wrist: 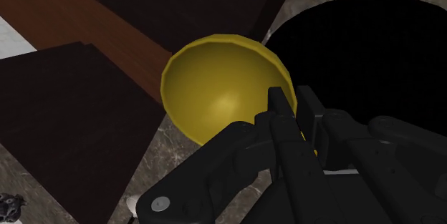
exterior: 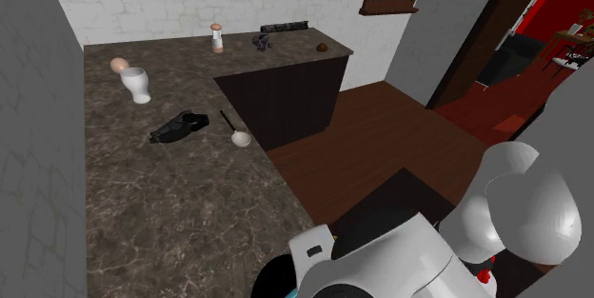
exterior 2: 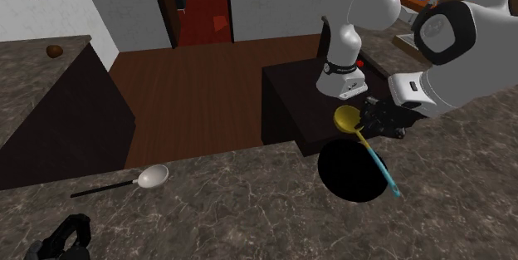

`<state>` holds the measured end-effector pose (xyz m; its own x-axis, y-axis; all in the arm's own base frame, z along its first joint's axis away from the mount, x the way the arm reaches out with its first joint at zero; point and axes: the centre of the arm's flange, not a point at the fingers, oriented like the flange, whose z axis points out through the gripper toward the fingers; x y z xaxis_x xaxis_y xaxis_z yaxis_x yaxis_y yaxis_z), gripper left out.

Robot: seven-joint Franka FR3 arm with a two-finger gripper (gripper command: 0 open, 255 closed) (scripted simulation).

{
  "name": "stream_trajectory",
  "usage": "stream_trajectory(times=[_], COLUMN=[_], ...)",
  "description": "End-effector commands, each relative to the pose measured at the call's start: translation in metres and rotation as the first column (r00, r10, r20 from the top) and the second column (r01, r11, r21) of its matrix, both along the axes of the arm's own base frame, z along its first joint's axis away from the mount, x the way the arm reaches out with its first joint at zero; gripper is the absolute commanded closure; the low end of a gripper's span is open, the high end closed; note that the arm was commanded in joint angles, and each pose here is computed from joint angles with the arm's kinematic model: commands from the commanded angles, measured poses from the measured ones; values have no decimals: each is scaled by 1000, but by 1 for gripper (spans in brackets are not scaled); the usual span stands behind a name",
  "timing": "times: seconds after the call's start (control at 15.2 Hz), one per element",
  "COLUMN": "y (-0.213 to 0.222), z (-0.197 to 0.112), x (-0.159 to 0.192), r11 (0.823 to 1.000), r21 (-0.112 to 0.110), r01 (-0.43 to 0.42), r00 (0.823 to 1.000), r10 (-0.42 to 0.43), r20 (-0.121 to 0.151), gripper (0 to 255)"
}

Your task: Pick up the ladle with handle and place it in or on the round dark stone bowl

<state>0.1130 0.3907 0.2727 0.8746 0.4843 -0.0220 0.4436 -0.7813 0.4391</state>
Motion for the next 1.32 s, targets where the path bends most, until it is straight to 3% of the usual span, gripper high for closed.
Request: stream_trajectory(times=[0.0,0.79,1.25], y=[1,1,1], z=[-10,-74,-74], x=[-1,-1,-1], r11=[1000,1000,1000], r21=[1,1,1], r01=[0,0,0], r00=[1000,1000,1000], r10=[0,0,0], r20=[0,0,0], gripper=[255,255,255])
